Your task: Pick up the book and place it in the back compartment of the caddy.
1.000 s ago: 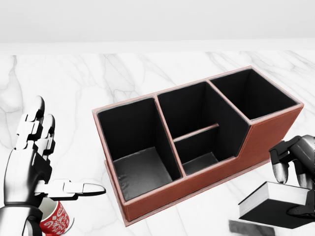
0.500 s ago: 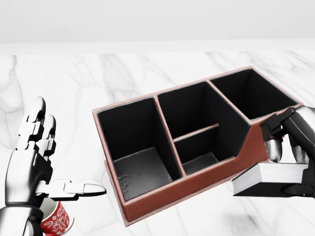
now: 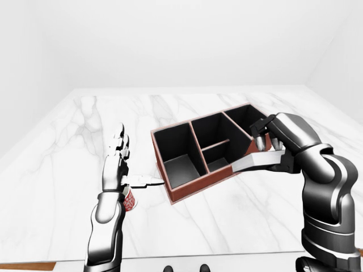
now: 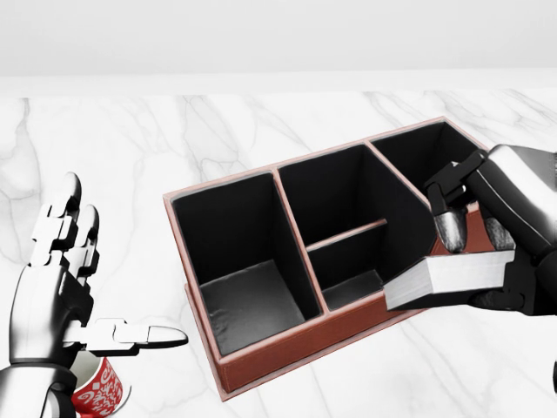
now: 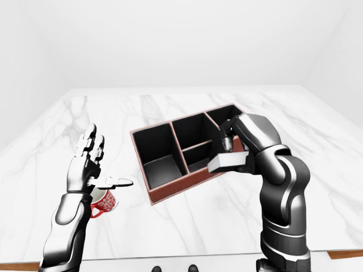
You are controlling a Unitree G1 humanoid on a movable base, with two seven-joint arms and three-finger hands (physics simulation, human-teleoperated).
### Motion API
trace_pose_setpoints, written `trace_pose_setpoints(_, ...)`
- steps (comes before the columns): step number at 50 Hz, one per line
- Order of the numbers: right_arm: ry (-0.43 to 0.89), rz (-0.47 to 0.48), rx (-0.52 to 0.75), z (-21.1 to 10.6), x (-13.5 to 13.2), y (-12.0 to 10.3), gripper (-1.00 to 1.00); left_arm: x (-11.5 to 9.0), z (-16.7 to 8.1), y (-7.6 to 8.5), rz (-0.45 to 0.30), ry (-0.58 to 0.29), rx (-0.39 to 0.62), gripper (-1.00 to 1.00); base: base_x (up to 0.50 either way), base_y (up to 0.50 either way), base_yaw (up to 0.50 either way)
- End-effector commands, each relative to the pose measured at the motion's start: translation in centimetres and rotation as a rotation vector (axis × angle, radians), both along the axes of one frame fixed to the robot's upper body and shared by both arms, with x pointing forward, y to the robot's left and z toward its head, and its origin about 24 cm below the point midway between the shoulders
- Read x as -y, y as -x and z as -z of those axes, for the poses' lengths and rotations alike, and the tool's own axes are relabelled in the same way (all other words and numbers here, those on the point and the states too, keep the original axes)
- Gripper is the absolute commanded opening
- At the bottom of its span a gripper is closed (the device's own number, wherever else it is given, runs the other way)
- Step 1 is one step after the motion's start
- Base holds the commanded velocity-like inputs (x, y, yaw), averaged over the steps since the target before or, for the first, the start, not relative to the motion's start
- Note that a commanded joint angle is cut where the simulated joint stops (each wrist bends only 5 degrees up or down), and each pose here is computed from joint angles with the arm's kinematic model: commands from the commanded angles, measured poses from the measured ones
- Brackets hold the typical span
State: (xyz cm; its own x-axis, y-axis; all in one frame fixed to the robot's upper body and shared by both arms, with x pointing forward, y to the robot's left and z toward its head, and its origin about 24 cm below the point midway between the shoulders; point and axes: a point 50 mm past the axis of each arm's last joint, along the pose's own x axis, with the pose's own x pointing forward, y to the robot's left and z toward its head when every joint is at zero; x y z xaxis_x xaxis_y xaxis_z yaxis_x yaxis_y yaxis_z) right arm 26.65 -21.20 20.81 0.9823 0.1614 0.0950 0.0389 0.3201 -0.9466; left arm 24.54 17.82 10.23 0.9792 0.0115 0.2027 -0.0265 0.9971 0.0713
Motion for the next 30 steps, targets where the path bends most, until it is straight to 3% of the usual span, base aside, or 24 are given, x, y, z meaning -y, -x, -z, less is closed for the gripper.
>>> trace_pose_setpoints(1, 0.006, -0.039, 0.034, -1.0, -1.2, -0.6, -1.00, 0.0, 0.1, 0.0, 0.000, -0.001, -0.003, 1.00, 0.00, 0.00, 0.00)
trace_pose_setpoints(30, -0.005, -0.091, 0.022, -1.4, -2.7, -2.2, -1.00, 0.1, 0.1, 0.0, 0.001, -0.004, -0.003, 1.00, 0.00, 0.00, 0.00)
